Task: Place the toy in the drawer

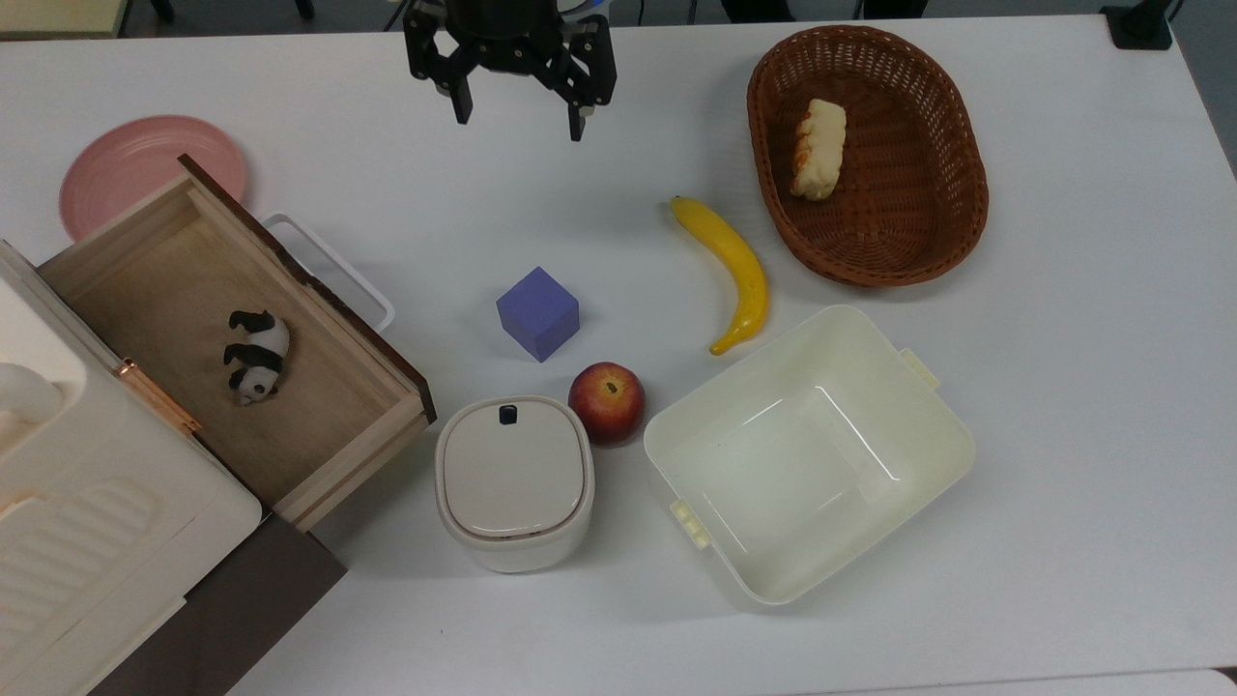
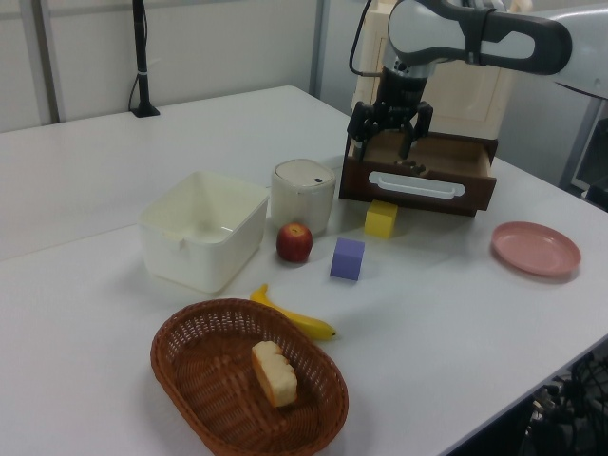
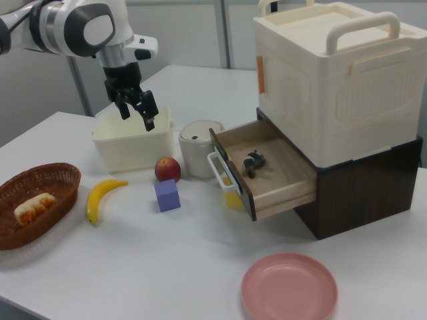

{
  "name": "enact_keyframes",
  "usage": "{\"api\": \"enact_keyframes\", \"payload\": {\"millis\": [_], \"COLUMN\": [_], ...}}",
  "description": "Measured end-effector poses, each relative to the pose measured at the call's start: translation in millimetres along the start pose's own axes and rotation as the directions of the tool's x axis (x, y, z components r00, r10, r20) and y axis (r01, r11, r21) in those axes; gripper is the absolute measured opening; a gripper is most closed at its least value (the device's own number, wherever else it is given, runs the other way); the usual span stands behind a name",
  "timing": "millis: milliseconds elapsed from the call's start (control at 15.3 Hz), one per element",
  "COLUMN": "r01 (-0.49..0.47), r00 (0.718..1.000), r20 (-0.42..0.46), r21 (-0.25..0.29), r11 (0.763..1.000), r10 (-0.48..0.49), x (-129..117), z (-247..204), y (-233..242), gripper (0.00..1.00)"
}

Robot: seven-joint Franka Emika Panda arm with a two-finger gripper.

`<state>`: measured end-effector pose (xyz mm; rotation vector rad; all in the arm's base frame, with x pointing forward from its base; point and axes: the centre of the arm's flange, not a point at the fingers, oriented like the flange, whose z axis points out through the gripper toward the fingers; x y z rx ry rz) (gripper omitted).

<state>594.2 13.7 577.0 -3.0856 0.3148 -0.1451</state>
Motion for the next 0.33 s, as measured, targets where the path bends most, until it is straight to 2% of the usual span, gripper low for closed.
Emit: {"api": "enact_keyframes", "payload": {"millis": [328], "r01": [0.0], "r00": [1.0], "r20": [0.018], "r21": [-0.006], "r11": [1.0], "r10": [0.0], "x": [-6.8], "z": [-10.3], "y": [9.6], "gripper": [1.0]}}
